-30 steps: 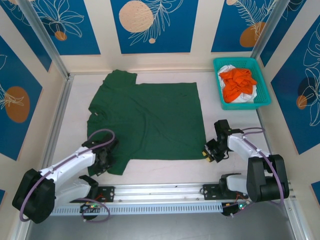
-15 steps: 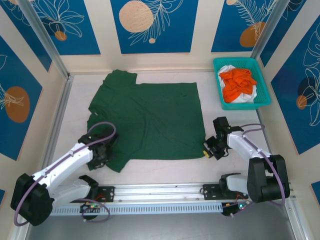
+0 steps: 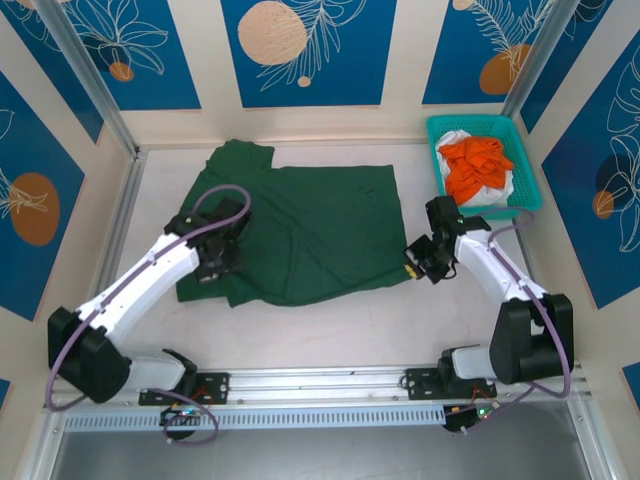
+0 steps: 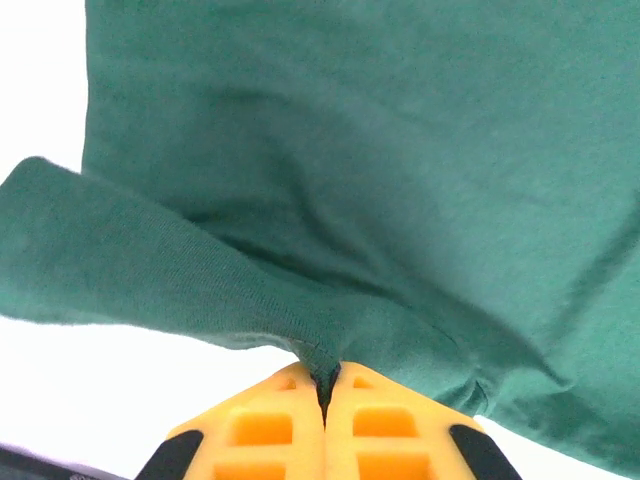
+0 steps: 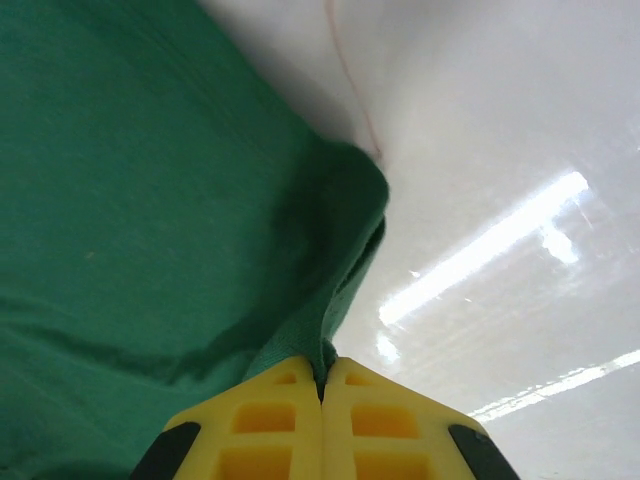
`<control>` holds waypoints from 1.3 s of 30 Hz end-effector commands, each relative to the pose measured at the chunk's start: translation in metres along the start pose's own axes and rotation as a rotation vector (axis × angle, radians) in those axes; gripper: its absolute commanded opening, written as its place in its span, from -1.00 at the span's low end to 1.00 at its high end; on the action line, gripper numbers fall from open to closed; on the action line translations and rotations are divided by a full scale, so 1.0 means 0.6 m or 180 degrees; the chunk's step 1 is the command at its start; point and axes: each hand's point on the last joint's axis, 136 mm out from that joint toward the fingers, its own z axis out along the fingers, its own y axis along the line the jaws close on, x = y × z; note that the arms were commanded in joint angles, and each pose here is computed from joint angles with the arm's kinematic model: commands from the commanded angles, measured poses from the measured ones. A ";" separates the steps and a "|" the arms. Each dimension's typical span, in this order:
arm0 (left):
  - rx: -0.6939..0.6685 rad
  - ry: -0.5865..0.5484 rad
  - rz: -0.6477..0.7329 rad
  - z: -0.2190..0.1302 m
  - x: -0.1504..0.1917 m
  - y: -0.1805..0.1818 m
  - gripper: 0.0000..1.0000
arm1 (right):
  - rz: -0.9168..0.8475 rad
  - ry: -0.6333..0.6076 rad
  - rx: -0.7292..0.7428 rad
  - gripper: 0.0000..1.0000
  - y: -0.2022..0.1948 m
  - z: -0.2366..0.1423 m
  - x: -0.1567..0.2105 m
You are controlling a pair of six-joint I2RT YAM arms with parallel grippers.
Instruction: Fold and stack the t-shirts
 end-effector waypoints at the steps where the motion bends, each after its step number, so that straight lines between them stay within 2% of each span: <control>1: -0.0095 0.0034 0.0295 0.002 -0.036 -0.005 -1.00 | -0.0036 0.0011 0.0137 -1.00 0.012 -0.004 -0.017; 8: -0.0162 0.0084 0.0587 0.021 -0.124 -0.044 -1.00 | 0.0044 0.0137 0.0285 -1.00 0.044 0.015 -0.051; 16: -0.0244 0.0249 0.0689 0.079 -0.191 -0.079 -1.00 | 0.0175 0.0295 0.0462 -1.00 0.062 0.049 -0.083; 17: -0.0276 0.0256 0.0667 0.085 -0.201 -0.077 -0.97 | 0.0194 0.0327 0.0464 -1.00 0.065 0.052 -0.088; 18: -0.0285 0.0252 0.0634 0.090 -0.213 -0.076 -0.71 | 0.0205 0.0350 0.0454 -0.98 0.070 0.054 -0.092; 19: -0.0305 0.0250 0.0595 0.093 -0.223 -0.072 -0.48 | 0.0206 0.0374 0.0451 -0.76 0.073 0.055 -0.096; 21: -0.0255 0.0200 0.0490 0.090 -0.251 -0.067 -0.40 | 0.0225 0.0393 0.0381 -0.23 0.083 0.048 -0.107; 23: -0.0227 0.0140 0.0392 0.078 -0.275 -0.057 -0.11 | 0.0201 0.0375 0.0274 -0.06 0.093 0.034 -0.119; 26: -0.0245 0.0005 0.0228 0.052 -0.297 -0.024 0.12 | 0.0124 0.0292 0.0160 0.09 0.096 0.003 -0.130; 28: -0.0209 -0.0016 0.0067 0.046 -0.293 0.003 0.15 | 0.0047 0.0230 0.0069 0.14 0.093 -0.013 -0.128; 31: 0.0051 0.0036 -0.0202 0.049 -0.259 0.026 0.13 | -0.0103 0.0330 -0.0335 0.09 0.103 -0.019 -0.098; 32: 0.0149 0.0074 -0.0254 0.053 -0.241 0.028 0.11 | -0.0143 0.0458 -0.0507 0.06 0.107 -0.015 -0.079; 34: 0.0390 0.0191 -0.0318 0.064 -0.200 0.018 0.04 | -0.0236 0.0694 -0.0692 -0.13 0.109 -0.004 -0.044; 36: 0.0669 0.0372 -0.0374 0.082 -0.155 0.003 -0.06 | -0.0303 0.0834 -0.0619 -0.24 0.094 0.015 -0.015; 39: 0.0710 0.0528 -0.0486 0.114 -0.104 0.010 -0.11 | -0.0253 0.0834 -0.0444 -0.28 0.066 0.040 -0.002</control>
